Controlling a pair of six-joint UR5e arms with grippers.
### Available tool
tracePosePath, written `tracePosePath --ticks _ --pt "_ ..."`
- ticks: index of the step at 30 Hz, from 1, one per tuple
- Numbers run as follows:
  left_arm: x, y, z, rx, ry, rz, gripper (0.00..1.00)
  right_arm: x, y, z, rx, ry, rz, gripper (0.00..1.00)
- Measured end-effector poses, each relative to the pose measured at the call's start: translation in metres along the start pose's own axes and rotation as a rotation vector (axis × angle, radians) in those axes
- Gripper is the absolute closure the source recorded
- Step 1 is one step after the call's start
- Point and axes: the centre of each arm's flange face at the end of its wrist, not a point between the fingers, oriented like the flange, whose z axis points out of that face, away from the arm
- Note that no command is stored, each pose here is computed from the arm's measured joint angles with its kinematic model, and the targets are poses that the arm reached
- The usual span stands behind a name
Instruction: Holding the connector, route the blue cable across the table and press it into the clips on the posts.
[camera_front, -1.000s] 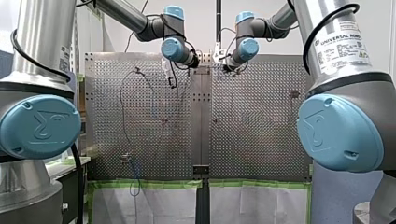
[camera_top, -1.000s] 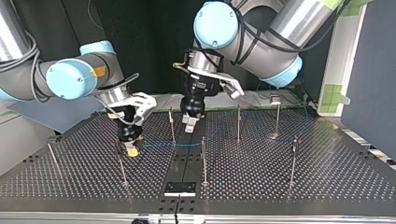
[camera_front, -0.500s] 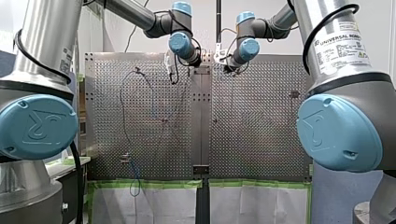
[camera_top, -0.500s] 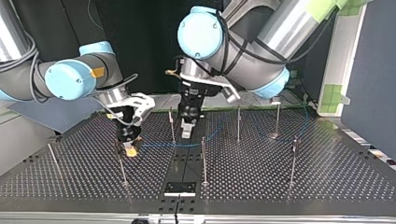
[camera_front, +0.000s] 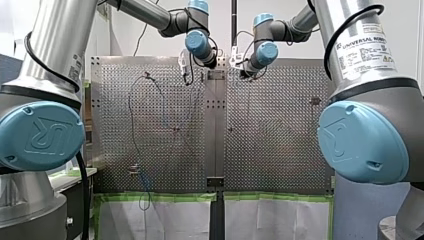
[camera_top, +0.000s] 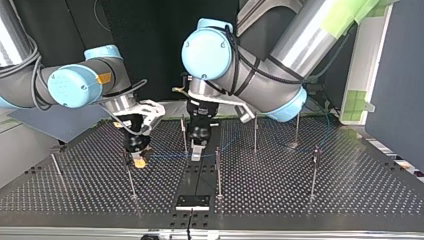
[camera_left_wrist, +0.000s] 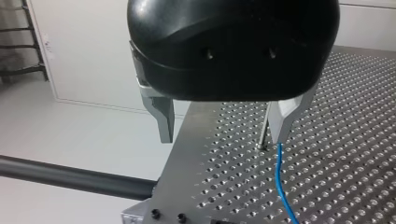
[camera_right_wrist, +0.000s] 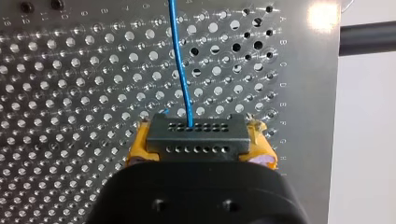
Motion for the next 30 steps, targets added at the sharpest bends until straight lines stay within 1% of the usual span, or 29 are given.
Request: tracePosePath --ticks 4,9,13,15,19,25,27,30 --pt "0.0 -0.005 0.005 0.006 0.005 0.004 0.0 0.0 0.0 0.0 0.0 -0.001 0.0 1.0" --pt "0.002 -0.005 0.01 0.013 0.008 0.005 0.0 0.0 0.0 0.0 0.0 0.0 0.0 1.0" --pt "0.018 -0.004 0.016 0.005 0.04 0.022 0.0 0.0 0.002 0.001 -0.002 0.0 0.0 1.0" --pt "0.027 -0.004 0.021 0.002 0.049 0.026 0.0 0.0 0.002 0.001 -0.003 0.0 0.001 1.0" --pt "0.031 -0.005 0.028 0.002 0.032 0.018 0.0 -0.001 0.002 0.001 -0.002 0.0 0.001 1.0" --pt "0.023 -0.008 0.034 0.004 -0.005 -0.001 0.0 -0.001 0.002 0.001 -0.002 0.0 0.001 1.0" --pt "0.023 -0.009 0.037 0.006 -0.006 -0.003 0.0 -0.001 0.002 0.001 -0.002 0.0 0.001 1.0" --pt "0.027 -0.012 0.041 0.007 0.007 0.003 0.0 0.0 0.002 0.001 -0.002 0.0 0.001 1.0"
